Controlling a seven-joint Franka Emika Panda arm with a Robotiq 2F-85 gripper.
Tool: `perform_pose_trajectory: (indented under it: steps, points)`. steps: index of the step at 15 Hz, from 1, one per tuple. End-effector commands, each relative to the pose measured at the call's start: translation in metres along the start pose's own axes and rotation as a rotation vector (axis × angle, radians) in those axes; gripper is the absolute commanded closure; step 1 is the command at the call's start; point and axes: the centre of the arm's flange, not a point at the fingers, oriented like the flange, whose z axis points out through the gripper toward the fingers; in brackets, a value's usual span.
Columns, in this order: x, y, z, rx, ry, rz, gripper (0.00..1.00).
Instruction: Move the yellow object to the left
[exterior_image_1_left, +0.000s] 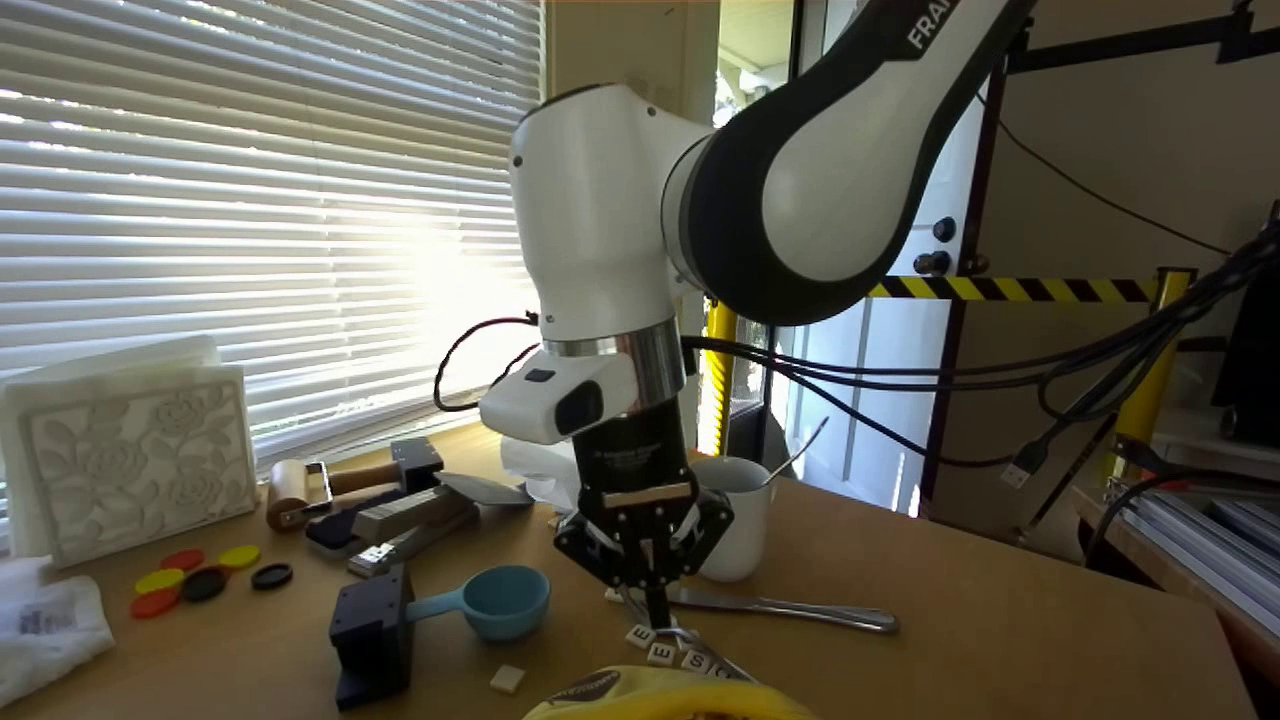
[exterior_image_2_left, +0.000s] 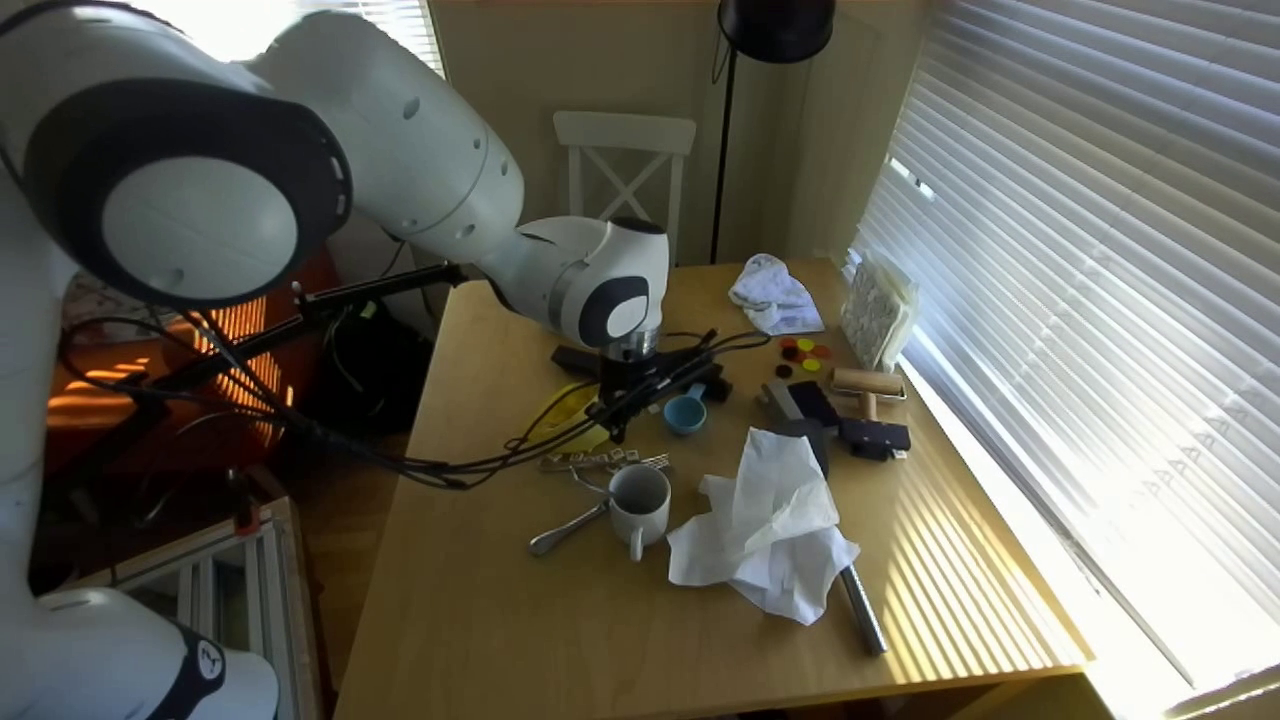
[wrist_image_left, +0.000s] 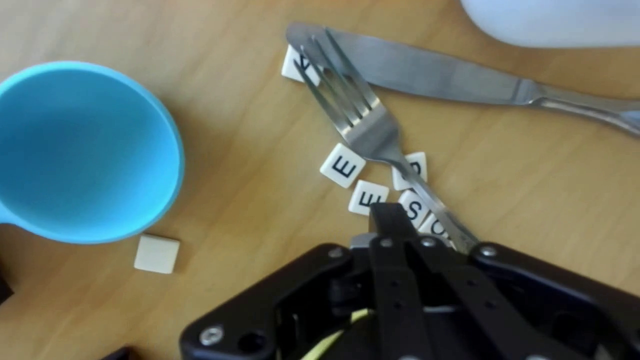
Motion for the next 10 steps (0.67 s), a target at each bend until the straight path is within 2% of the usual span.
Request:
perform_pose_trajectory:
  steps: [1,5,10]
  points:
    - [0.005,-0.005,0.009,0.072,0.066,-0.067,1.0]
    - [0.012,-0.009,0.02,0.136,0.1,-0.121,1.0]
    - [0.02,-0.001,0.032,0.134,0.125,-0.163,1.0]
